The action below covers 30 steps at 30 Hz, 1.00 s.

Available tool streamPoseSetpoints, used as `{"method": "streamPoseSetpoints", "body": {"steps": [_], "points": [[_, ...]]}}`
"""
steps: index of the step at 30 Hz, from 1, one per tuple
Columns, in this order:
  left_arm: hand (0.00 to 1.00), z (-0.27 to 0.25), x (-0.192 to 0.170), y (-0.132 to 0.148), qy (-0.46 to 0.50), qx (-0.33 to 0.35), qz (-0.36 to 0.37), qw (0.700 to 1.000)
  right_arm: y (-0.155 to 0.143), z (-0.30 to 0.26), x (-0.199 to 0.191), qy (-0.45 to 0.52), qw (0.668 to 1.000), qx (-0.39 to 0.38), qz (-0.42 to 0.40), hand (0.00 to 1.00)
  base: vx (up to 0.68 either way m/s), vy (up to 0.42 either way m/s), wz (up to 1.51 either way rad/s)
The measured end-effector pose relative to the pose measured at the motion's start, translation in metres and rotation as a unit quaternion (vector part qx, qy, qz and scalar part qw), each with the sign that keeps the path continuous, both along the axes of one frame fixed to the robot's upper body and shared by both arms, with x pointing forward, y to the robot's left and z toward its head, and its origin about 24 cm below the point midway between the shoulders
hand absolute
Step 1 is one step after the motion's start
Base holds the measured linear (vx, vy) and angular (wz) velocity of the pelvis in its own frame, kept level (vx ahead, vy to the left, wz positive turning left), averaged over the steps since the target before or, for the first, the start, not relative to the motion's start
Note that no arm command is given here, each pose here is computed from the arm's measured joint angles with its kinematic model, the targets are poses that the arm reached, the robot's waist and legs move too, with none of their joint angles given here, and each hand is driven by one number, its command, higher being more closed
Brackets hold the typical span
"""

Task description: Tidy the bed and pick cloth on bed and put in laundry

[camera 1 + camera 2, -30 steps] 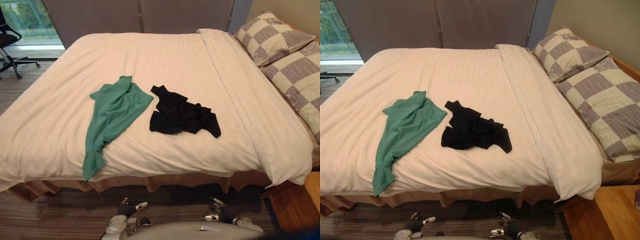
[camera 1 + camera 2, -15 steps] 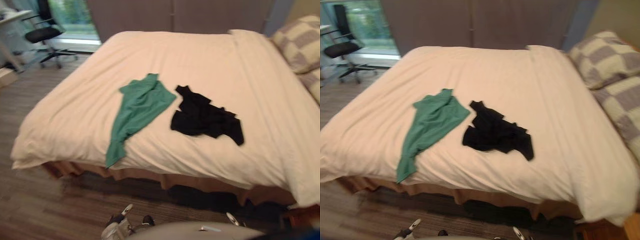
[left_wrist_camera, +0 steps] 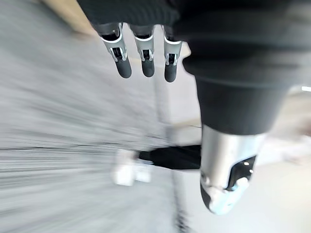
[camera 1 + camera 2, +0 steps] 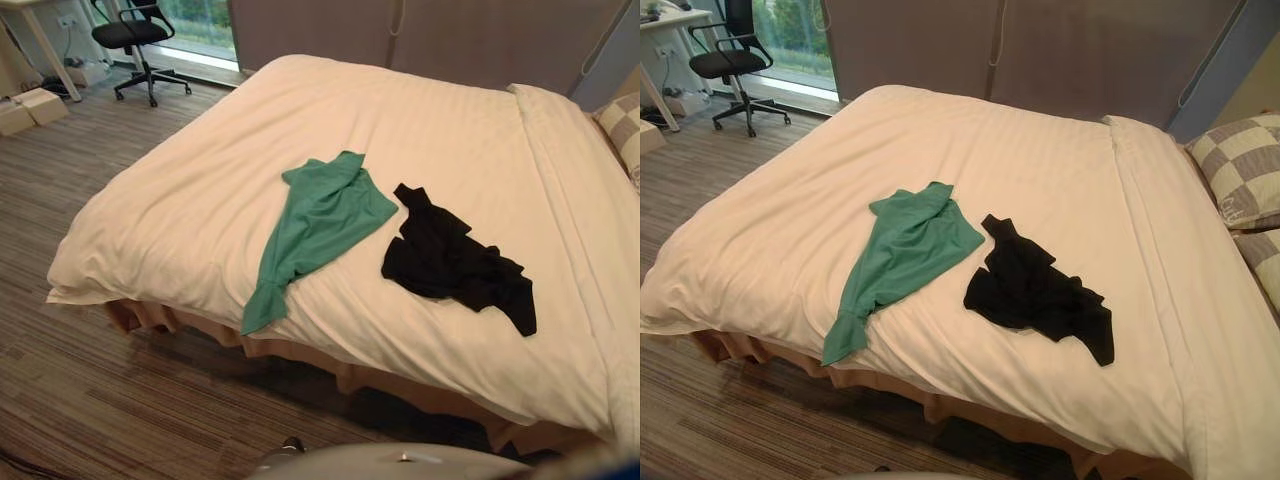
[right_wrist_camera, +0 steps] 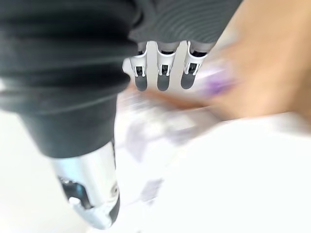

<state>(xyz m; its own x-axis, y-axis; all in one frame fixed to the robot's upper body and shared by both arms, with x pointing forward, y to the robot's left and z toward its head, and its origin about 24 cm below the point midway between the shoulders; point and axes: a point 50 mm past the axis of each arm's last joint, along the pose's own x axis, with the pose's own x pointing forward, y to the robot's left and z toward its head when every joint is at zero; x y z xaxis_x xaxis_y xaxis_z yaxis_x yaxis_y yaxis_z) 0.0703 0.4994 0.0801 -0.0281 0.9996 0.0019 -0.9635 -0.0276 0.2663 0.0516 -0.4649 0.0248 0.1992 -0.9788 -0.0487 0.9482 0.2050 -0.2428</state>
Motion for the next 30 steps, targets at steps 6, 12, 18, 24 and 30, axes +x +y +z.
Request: {"method": "streamPoseSetpoints", "body": {"steps": [6,12,18,24,30], "points": [[0.0,0.112,0.114,-0.033,0.076,0.24,-0.199,0.947,0.046,0.072,0.118,0.058,0.933,-0.199,0.294,0.0,0.02,0.004,0.18],[0.0,0.126,0.159,-0.076,0.139,0.305,-0.284,0.899,0.111,0.08,0.164,0.104,0.829,-0.248,0.49,0.0,0.01,0.003,0.03],[0.0,0.047,0.178,-0.132,0.129,0.227,-0.365,0.893,0.155,0.067,0.179,0.104,0.79,-0.209,0.567,0.0,-0.02,-0.057,-0.02],[0.0,0.043,0.201,-0.137,0.151,0.233,-0.379,0.883,0.169,0.055,0.183,0.112,0.778,-0.183,0.591,0.0,-0.17,-0.09,-0.14],[0.0,0.076,0.207,-0.151,0.172,0.383,-0.325,0.848,0.189,0.014,0.16,0.087,0.81,-0.092,0.573,0.0,-0.2,-0.129,-0.1]]}}
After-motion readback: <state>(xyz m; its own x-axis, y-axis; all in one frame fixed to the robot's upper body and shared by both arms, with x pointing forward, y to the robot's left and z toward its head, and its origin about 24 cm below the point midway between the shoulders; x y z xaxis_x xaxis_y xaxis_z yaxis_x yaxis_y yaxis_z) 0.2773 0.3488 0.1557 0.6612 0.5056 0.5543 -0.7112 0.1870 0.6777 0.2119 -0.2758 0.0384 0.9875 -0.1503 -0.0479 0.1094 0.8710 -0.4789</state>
